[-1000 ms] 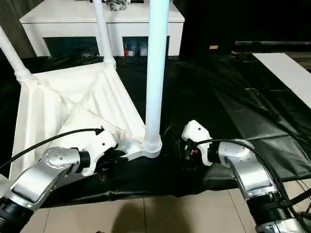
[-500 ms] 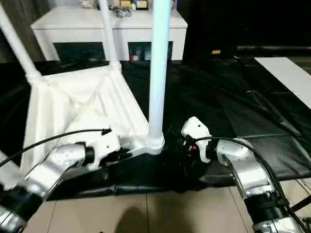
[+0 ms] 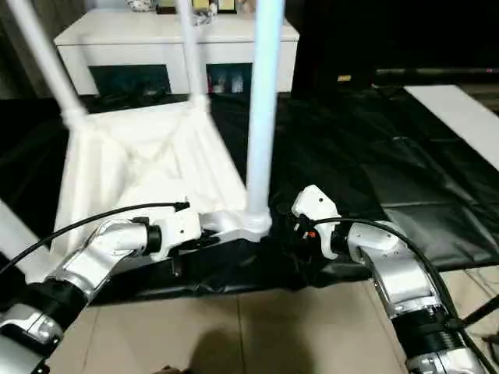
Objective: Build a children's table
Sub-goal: Rotate table base
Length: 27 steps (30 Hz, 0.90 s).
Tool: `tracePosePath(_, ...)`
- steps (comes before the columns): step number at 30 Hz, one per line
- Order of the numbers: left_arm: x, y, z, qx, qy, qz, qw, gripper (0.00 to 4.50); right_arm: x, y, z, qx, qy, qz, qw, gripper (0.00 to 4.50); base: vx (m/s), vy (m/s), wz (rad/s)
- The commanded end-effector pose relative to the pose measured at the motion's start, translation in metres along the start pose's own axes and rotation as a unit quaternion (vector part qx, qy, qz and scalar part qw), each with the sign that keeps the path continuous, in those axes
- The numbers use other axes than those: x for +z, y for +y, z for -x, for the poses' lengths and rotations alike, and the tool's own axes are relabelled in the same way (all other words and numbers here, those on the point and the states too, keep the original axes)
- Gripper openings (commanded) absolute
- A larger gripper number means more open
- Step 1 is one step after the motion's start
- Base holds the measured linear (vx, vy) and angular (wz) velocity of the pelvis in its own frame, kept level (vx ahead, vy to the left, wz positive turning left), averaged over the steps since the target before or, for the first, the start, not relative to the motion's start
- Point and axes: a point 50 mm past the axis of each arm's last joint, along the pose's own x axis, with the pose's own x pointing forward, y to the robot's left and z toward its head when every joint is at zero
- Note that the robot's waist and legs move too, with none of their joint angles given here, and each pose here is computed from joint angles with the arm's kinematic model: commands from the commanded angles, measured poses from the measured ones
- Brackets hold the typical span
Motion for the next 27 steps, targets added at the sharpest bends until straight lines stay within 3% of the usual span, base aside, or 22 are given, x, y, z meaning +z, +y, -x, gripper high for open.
tracePosePath(1,0.019,0.011,0.000,0.025,-0.054,-0.031,0.998,0.04,0.004,-0.003,0.001,-0.009,-0.008,0.004,1.000,3.86,0.060,-0.084,-0.03)
tracePosePath(4,0.011,0.022,0.003,0.063,-0.005,-0.038,0.997,0.04,0.005,-0.005,0.000,-0.012,-0.006,0.006,1.000,3.86,0.043,-0.008,-0.07)
tracePosePath(10,0.008,0.029,0.007,0.075,0.007,-0.050,0.996,0.04,0.005,-0.005,-0.002,-0.015,-0.004,0.007,1.000,3.86,0.000,0.000,0.00)
tracePosePath(14,-0.002,0.033,0.010,0.085,0.034,-0.030,0.995,0.04,0.004,-0.009,-0.003,-0.031,0.002,0.007,1.000,3.86,0.000,0.000,0.00)
tracePosePath(16,-0.003,0.032,0.010,0.080,0.028,-0.008,0.996,0.04,0.004,-0.010,-0.003,-0.040,0.003,0.005,0.999,3.86,0.000,0.000,0.00)
tracePosePath(18,0.003,0.029,0.008,0.069,-0.018,0.045,0.996,0.04,0.004,-0.013,-0.004,-0.060,0.000,-0.004,0.998,3.86,0.000,0.000,0.00)
tracePosePath(27,0.006,0.020,0.004,0.040,-0.045,0.096,0.994,0.04,0.010,-0.019,-0.009,-0.090,-0.061,-0.080,0.991,3.86,0.000,0.000,0.00)
